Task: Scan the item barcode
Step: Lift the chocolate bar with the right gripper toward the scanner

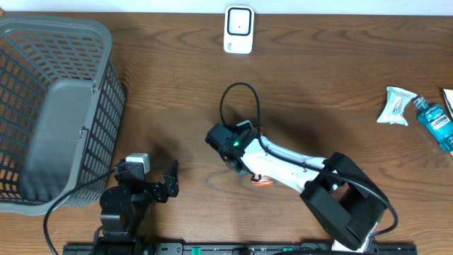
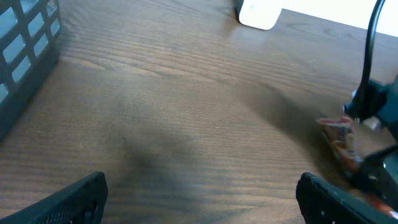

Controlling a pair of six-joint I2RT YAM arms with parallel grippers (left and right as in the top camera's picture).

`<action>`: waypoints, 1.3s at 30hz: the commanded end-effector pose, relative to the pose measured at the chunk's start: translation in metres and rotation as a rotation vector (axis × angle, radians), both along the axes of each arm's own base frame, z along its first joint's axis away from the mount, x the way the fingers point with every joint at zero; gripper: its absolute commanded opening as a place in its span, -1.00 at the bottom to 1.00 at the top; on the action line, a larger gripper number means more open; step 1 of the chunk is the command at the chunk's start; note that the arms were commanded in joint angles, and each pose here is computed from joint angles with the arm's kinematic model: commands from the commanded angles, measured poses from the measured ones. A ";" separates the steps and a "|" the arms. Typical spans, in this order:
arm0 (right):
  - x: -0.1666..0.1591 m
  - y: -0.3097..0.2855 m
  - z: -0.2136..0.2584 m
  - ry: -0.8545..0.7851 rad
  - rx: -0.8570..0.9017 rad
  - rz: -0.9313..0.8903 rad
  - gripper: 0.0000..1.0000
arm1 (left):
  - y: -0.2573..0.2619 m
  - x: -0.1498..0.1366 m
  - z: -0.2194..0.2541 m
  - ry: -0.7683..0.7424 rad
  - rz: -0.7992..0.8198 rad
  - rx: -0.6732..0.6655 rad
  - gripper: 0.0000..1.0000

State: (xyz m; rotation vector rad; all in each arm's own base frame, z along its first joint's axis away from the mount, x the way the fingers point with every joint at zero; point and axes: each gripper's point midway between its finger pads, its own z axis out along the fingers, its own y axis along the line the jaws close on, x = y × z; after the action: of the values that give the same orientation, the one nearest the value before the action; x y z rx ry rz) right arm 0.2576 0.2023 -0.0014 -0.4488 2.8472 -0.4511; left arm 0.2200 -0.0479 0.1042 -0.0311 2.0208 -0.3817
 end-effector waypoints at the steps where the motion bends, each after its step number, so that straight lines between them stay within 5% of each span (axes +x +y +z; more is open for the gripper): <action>1: -0.032 -0.017 -0.029 0.153 -0.035 -0.056 -0.86 | -0.001 -0.002 -0.005 0.015 -0.007 -0.002 0.93; 9: -0.035 0.003 -0.010 0.287 0.111 0.034 -0.98 | -0.001 -0.002 -0.005 0.015 -0.007 -0.002 0.93; 17: -0.041 0.071 0.098 0.535 0.923 0.346 -0.98 | -0.001 -0.002 -0.005 0.015 -0.007 -0.002 0.93; 24: -0.044 0.069 0.135 0.585 1.362 0.440 -0.97 | -0.001 -0.002 -0.005 0.015 -0.007 -0.002 0.93; 31: -0.054 0.074 0.185 0.672 1.753 0.406 -0.97 | -0.001 -0.002 -0.005 0.015 -0.007 -0.002 0.93; 39: -0.054 0.074 0.186 0.986 1.668 -0.059 -0.97 | -0.001 -0.002 -0.005 0.015 -0.007 -0.002 0.93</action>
State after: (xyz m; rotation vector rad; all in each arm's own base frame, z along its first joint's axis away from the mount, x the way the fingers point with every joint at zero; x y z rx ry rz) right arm 0.2022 0.2761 0.1707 -0.4547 2.5644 2.2884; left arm 0.2200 -0.0480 0.1042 -0.0309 2.0208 -0.3821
